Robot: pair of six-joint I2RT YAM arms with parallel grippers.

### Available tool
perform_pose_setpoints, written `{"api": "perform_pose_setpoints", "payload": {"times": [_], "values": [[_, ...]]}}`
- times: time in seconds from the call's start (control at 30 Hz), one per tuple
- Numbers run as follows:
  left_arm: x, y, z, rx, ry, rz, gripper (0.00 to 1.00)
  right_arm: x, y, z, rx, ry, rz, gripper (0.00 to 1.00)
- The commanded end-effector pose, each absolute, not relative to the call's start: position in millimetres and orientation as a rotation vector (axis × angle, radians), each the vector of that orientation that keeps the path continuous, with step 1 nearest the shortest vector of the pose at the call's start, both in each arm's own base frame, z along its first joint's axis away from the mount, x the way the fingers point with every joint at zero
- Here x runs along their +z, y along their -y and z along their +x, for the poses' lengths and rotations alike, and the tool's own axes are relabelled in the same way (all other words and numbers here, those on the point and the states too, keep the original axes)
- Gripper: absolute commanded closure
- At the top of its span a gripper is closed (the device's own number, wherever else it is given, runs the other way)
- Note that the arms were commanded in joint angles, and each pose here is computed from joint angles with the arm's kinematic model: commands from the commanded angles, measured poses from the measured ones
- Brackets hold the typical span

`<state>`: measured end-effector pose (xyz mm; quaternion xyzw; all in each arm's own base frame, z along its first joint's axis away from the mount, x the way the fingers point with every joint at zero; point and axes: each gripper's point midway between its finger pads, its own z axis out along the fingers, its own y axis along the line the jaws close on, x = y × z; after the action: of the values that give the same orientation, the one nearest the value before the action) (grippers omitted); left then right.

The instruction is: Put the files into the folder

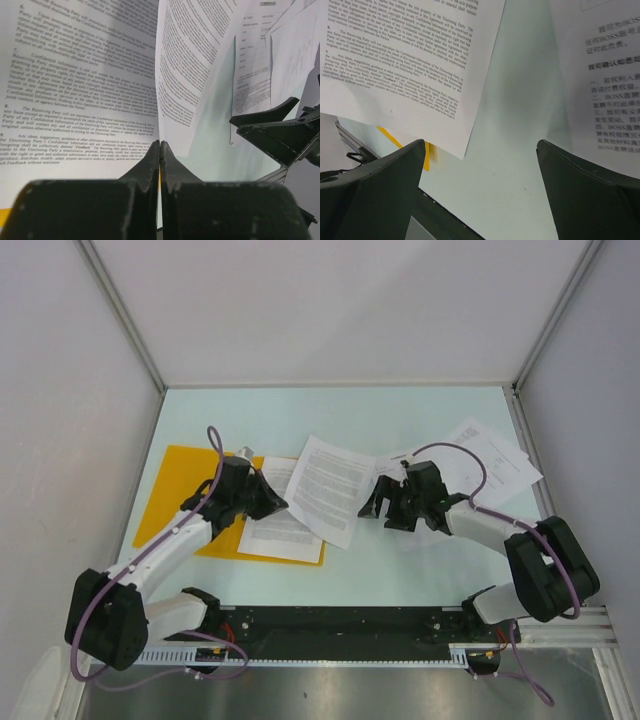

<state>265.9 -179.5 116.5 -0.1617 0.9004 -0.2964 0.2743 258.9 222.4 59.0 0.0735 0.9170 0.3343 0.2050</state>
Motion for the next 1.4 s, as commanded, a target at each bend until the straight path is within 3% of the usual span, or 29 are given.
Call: {"api": "perform_pose_setpoints", "payload": {"times": [0.0, 0.33, 0.83, 1.07, 1.37], "values": [[118, 163, 260, -0.748, -2.382, -0.514, 1.00, 60, -241, 270, 1.017, -2.495, 0.213, 0.01], [81, 126, 238, -0.577, -2.401, -0.705, 1.00, 47, -261, 281, 1.069, -2.463, 0.242, 0.02], [46, 99, 220, -0.412, -2.445, -0.818, 1.00, 40, -285, 303, 1.115, -2.406, 0.189, 0.14], [41, 95, 215, -0.393, -2.453, -0.828, 1.00, 30, -296, 306, 1.146, -2.413, 0.191, 0.34], [36, 89, 212, -0.373, -2.463, -0.836, 1.00, 24, -313, 307, 1.208, -2.411, 0.163, 0.51]]}}
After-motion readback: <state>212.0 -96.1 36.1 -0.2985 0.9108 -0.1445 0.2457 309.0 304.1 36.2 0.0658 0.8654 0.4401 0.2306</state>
